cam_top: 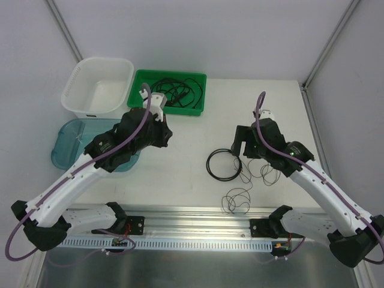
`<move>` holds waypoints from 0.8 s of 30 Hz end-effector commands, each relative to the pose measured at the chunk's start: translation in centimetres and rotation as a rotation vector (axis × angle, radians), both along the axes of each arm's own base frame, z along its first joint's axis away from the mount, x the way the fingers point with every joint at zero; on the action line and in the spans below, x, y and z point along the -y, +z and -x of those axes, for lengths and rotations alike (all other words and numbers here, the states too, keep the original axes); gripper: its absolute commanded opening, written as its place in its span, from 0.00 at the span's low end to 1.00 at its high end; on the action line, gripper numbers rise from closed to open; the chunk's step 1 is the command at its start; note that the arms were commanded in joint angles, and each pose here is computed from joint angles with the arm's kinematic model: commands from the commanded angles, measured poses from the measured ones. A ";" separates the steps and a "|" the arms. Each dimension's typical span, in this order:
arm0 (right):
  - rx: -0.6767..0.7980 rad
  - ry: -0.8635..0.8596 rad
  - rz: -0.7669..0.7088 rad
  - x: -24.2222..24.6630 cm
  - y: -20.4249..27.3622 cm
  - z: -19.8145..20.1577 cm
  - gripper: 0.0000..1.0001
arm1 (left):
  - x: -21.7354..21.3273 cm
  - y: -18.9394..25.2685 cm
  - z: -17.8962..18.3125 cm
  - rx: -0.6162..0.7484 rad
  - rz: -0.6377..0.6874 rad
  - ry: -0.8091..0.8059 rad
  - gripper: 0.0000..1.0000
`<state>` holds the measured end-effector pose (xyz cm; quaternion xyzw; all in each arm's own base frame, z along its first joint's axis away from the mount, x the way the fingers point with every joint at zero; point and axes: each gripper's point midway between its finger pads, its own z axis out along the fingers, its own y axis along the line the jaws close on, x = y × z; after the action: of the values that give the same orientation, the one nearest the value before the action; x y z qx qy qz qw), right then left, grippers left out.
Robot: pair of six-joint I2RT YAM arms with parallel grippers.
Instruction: Untangle the cables
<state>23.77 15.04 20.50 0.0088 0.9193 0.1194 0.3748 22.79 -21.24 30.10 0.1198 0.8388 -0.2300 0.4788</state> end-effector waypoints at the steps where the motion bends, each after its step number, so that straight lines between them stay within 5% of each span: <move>1: 0.100 0.035 -0.026 0.4 3.3 0.3 0.90 | -2.1 -1.5 -0.4 -0.089 -0.186 0.041 0.00; 6: 0.141 0.052 -0.036 1.1 4.1 1.2 0.91 | -3.0 1.7 -0.6 -0.020 -0.137 0.059 0.00; 12: 0.179 0.236 -0.237 -3.8 6.1 1.6 0.89 | -0.4 2.9 1.2 -0.017 -0.093 -0.142 0.00; 24: 0.140 0.303 -0.217 -7.8 5.3 2.0 0.88 | -6.4 8.7 -1.8 0.184 -0.159 0.147 0.00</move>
<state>21.55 22.13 23.37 -0.1016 0.8832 0.2505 0.3832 23.60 -17.68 34.38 0.1469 0.8431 -0.1521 0.4945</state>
